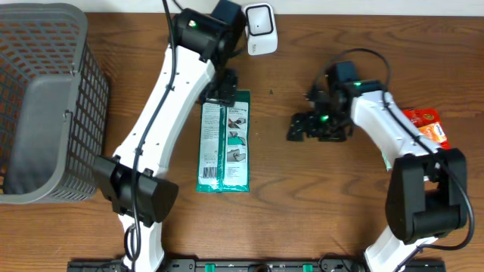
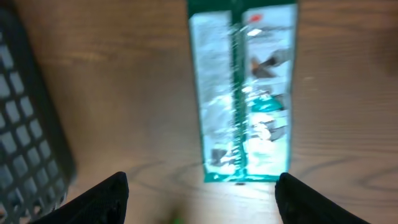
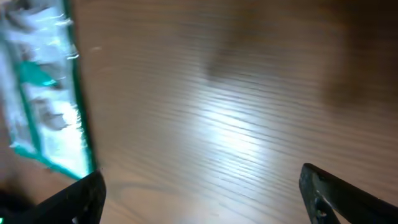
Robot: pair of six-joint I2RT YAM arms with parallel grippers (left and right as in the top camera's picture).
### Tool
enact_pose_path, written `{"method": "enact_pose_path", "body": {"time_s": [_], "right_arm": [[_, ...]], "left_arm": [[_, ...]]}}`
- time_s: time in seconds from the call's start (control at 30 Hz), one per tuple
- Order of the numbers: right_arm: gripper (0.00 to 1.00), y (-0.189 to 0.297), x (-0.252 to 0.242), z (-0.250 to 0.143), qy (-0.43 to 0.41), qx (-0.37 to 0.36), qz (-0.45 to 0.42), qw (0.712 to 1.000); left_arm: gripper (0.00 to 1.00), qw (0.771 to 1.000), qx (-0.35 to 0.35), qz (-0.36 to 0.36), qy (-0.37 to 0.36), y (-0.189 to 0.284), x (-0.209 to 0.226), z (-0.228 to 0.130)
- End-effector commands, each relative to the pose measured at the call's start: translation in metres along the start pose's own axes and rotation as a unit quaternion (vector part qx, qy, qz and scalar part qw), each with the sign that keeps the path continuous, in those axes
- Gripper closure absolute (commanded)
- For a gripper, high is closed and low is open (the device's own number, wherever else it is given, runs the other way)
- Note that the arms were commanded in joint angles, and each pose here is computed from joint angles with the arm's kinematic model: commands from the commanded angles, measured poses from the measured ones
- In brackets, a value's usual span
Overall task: Scan the item barcode
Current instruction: 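Move both grippers toward the green gloves pack's sides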
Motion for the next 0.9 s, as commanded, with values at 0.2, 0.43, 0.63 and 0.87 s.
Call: {"method": "enact_pose_path", "body": {"time_s": [0.2, 0.43, 0.63, 0.87], "right_arm": [[0.04, -0.013, 0.053, -0.010, 0.041, 0.004, 0.046, 0.998], [0.02, -0.016, 0.061, -0.011, 0.055, 0.001, 0.051, 0.997], [0.02, -0.018, 0.060, -0.010, 0.060, -0.005, 0.054, 0.997], [0.02, -0.022, 0.063, -0.011, 0.064, -0.002, 0.080, 0.995]], "left_arm": [[0.25, 0.994, 0.085, 0.021, 0.059, -0.075, 0.027, -0.012], [0.29, 0.993, 0.095, -0.002, 0.071, -0.129, 0.023, -0.018], [0.29, 0.990, 0.075, -0.092, 0.075, -0.161, 0.028, -0.015], [0.33, 0.986, 0.094, -0.102, 0.091, -0.193, 0.036, -0.034]]}}
Point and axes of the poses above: each gripper's point midway between its finger pads, its own y axis back along the fingers, its own x axis along the line the jaws close on, z = x × y, the point moved 7 cm from there along y, back along the fingers, and after that the axes turned 9 degrees about -y, right-handed, at the moved point
